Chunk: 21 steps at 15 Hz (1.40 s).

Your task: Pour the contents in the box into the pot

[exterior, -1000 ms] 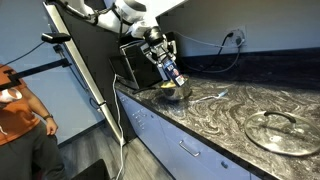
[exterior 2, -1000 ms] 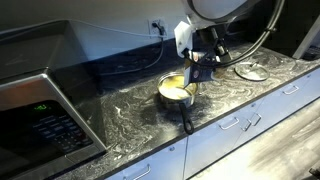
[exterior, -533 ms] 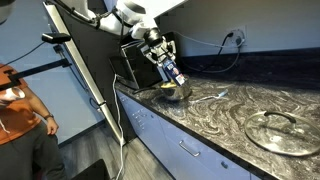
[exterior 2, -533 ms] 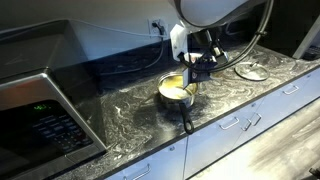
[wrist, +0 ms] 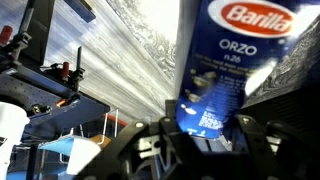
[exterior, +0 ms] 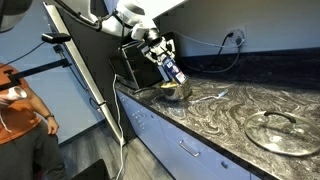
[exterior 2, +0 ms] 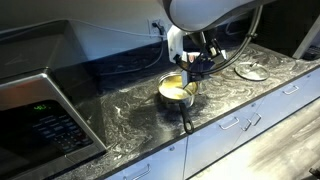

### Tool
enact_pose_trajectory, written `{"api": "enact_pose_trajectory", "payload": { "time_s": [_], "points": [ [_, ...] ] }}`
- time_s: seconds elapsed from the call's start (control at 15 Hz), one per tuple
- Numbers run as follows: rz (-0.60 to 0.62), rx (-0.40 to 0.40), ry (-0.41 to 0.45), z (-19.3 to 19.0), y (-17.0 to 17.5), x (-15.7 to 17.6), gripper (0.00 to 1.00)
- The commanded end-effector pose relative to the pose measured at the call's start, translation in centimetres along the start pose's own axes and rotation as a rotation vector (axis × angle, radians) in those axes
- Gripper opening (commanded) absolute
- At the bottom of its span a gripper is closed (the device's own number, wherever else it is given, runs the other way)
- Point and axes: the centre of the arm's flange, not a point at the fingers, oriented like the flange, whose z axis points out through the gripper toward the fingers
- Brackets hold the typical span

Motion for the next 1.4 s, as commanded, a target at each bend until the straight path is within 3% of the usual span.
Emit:
{"api": "enact_pose_trajectory", "payload": {
  "time_s": [0.0, 1.33],
  "points": [
    [0.028, 0.014, 0.041, -1.4, -0.6, -0.4, 0.20],
    [0.004, 0.041, 0.149, -2.3, 0.3, -2.6, 0.20]
  ]
}}
